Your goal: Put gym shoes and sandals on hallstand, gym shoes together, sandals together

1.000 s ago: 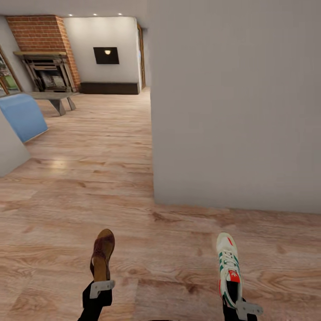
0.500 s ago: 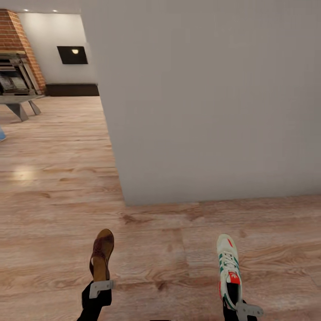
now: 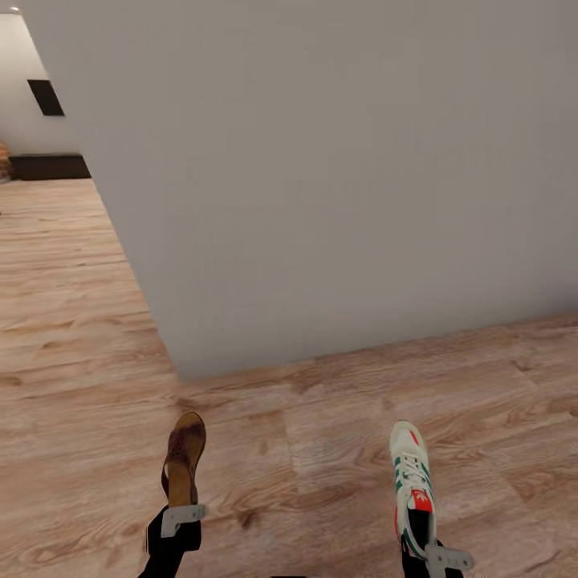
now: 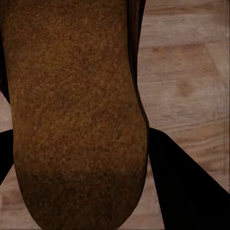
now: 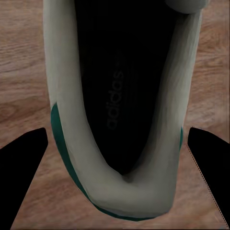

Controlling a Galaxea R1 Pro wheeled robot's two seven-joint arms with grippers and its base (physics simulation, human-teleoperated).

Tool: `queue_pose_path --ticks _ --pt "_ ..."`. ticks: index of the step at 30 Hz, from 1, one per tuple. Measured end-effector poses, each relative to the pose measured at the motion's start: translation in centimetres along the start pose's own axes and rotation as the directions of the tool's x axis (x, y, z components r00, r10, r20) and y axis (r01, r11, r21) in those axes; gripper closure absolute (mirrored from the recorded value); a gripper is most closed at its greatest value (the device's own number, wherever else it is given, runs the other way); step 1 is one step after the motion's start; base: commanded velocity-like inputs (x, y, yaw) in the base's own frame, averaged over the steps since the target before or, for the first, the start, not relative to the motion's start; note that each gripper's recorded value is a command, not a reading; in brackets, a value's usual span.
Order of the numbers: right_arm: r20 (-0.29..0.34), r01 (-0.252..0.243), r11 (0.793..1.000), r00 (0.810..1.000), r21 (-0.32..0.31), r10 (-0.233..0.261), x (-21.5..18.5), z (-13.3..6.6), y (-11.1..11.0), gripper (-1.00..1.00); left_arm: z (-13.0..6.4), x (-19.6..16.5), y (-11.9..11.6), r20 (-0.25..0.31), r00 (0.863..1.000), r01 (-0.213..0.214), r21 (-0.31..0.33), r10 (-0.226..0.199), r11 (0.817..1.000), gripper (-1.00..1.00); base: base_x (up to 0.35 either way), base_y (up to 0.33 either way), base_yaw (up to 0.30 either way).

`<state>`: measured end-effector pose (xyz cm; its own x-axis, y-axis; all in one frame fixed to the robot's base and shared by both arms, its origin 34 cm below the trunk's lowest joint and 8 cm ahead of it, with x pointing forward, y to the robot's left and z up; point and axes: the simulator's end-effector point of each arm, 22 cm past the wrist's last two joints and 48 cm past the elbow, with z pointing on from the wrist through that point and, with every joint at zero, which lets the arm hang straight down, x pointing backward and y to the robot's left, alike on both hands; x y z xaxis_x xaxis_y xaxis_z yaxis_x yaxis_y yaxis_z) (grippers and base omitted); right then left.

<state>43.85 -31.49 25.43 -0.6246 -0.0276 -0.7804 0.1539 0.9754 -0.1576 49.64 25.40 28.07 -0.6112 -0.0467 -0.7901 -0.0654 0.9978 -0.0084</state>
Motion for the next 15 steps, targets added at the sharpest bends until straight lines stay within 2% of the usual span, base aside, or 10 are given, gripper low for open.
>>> queue_pose_path --ticks 15 --pt "0.001 0.000 1.000 1.000 0.000 0.000 -0.02 0.00 -0.01 1.00 0.00 0.00 -0.07 0.000 1.000 0.003 0.000 -0.003 1.000 1.00 0.000 -0.001 -0.300"
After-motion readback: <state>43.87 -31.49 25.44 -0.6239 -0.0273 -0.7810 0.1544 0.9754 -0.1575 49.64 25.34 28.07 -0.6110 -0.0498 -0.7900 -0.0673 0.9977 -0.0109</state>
